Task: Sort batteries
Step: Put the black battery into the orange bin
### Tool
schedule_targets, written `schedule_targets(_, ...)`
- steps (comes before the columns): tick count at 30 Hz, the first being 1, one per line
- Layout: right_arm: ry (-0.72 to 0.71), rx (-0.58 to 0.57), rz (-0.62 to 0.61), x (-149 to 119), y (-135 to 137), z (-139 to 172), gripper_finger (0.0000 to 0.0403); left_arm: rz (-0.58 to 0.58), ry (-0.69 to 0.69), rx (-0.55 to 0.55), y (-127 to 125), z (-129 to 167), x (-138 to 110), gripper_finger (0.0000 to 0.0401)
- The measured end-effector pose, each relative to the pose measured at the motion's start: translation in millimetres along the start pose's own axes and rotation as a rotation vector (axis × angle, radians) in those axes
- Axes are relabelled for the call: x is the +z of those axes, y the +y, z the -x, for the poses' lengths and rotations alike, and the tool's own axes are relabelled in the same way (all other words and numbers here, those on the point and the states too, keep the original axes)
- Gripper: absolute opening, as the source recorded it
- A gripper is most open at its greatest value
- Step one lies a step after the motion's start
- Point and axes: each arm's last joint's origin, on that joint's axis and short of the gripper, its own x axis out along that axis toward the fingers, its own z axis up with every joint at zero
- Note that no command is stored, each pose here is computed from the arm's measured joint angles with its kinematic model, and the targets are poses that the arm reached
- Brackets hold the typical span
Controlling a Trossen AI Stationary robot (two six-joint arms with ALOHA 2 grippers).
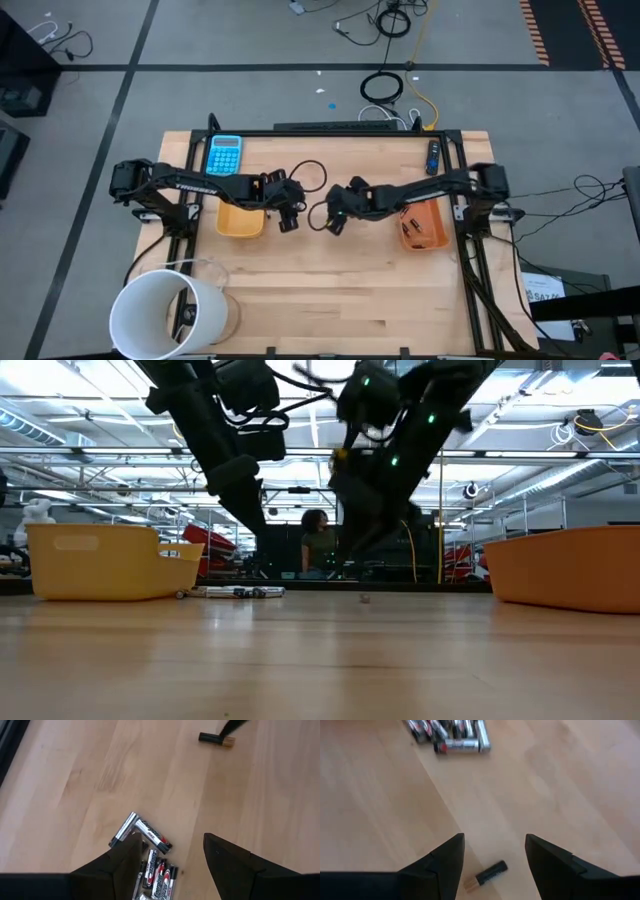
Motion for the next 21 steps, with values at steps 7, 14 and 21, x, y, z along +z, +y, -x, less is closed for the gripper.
schedule_targets(7,0.051,-0.030,-0.042,-12,3,-19,0.0201,-0.027,0.000,0.015,0,0,0,0.0223)
schedule_targets(14,0.070,-0.100,-0.117,-19,4,-18,0.0201,-0.027,0.003,0.015,0,0,0,0.0223)
schedule_targets(21,0.076,-0.106,-0.260,-23,3,-19,0.0201,-0.013,0.003,0.015,0,0,0,0.0223)
